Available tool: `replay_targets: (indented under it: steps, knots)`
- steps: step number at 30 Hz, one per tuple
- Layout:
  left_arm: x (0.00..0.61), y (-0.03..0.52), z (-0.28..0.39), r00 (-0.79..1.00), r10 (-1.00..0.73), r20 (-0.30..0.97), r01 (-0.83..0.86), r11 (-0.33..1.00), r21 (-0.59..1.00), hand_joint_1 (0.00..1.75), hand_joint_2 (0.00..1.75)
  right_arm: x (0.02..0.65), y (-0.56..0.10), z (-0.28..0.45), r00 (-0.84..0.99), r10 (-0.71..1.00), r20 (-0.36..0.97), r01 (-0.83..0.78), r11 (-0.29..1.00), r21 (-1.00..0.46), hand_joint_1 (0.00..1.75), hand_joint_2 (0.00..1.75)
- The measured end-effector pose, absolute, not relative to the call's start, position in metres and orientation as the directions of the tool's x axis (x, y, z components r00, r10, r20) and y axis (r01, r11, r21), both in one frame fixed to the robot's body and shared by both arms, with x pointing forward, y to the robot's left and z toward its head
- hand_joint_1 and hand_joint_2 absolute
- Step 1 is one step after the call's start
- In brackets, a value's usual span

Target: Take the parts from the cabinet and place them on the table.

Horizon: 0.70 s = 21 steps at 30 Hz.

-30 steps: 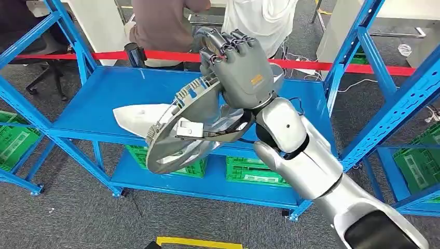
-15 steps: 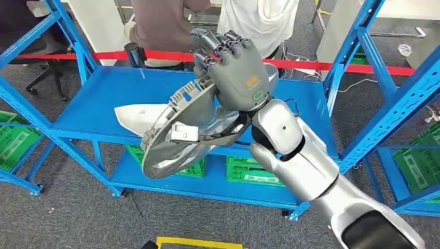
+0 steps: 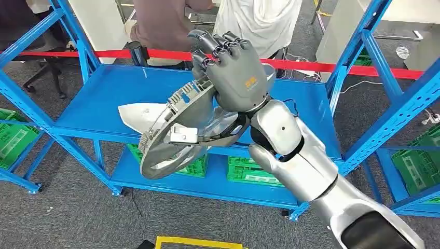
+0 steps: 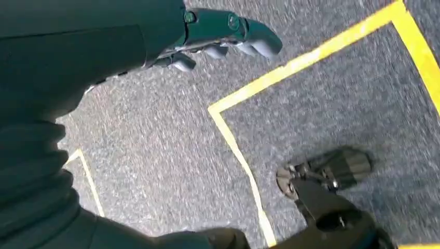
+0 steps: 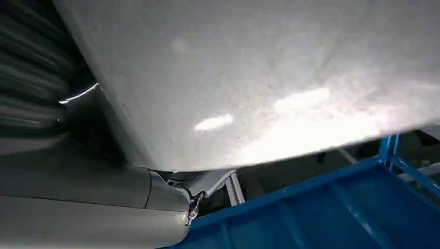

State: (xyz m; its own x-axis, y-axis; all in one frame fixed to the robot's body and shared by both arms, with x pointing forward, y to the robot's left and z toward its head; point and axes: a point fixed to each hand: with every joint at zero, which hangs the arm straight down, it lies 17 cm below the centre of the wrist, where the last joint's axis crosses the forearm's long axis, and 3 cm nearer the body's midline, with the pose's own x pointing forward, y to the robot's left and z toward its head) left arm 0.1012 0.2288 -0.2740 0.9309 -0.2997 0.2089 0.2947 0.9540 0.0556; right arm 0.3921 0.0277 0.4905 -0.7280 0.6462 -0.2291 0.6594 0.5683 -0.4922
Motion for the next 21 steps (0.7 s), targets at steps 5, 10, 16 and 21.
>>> replay_targets:
  steps: [5,10,16,21]
  knots:
    - [0.1007,0.2257,-0.2738,0.931,-0.3,0.208,0.296,0.954,0.05,0.0,1.75,0.3908,0.0301,0.4896,-0.73,0.642,-0.234,0.658,0.568,-0.495,1.75,1.75]
    - [0.099,0.2272,-0.2742,0.93,-0.302,0.208,0.298,0.953,0.052,0.0,1.75,0.3899,0.0319,0.4893,-0.733,0.639,-0.236,0.656,0.569,-0.497,1.75,1.75]
    - [0.0991,0.2254,-0.2739,0.927,-0.313,0.208,0.31,0.95,0.047,0.0,1.75,0.3907,0.0316,0.4856,-0.734,0.639,-0.23,0.652,0.568,-0.503,1.75,1.75]
    - [0.1032,0.2264,-0.2734,0.926,-0.316,0.206,0.313,0.948,0.051,0.0,1.75,0.3908,0.0311,0.4838,-0.735,0.64,-0.227,0.65,0.568,-0.505,1.75,1.75]
